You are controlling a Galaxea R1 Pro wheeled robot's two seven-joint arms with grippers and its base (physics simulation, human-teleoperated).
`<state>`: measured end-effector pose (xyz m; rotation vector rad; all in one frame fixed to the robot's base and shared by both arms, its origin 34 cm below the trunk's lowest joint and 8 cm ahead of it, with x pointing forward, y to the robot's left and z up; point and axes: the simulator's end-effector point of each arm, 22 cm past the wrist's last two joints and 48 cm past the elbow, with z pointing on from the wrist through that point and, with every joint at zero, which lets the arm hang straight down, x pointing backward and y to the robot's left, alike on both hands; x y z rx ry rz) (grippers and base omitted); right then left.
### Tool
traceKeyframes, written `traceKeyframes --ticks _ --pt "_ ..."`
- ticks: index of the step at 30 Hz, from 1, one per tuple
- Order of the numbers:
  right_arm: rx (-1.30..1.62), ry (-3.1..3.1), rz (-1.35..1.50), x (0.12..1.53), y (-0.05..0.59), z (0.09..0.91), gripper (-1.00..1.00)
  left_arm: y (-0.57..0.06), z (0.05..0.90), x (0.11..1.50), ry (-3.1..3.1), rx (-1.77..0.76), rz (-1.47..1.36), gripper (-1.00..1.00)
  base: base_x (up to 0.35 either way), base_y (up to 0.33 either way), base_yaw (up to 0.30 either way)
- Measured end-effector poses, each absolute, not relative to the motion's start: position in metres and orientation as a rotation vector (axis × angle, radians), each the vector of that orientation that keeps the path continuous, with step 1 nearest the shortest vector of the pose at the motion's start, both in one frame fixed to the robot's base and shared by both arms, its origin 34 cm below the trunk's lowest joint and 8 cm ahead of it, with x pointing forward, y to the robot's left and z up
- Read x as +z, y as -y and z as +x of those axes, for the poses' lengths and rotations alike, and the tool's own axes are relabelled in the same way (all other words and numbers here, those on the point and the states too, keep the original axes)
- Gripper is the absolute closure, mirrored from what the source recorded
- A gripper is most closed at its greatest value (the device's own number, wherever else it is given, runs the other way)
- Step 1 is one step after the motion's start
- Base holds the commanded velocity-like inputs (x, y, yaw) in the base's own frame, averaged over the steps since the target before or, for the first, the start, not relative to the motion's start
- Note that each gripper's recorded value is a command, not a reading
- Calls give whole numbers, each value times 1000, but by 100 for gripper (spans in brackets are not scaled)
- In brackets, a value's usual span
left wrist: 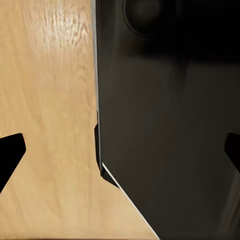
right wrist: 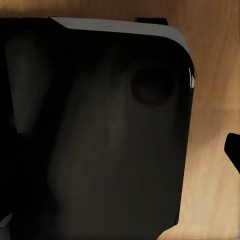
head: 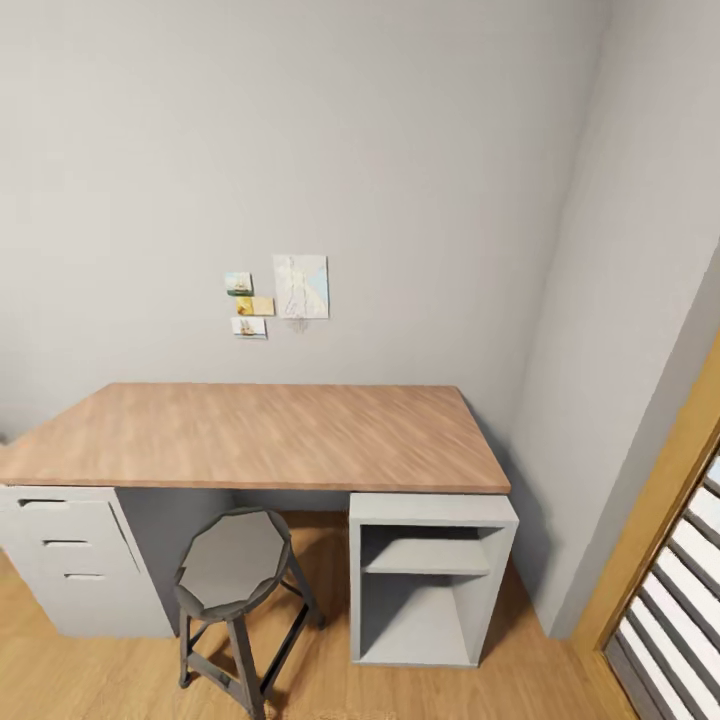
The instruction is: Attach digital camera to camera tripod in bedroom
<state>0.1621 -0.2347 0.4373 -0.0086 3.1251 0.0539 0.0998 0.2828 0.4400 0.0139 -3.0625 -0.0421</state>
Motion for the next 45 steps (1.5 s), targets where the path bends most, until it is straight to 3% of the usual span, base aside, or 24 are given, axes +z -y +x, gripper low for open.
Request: traceKeyframes --ticks 45 --pt "50 -3157 -4 436 239 150 -100 -286 114 439 3069 -49 19 -100 -29 308 209"
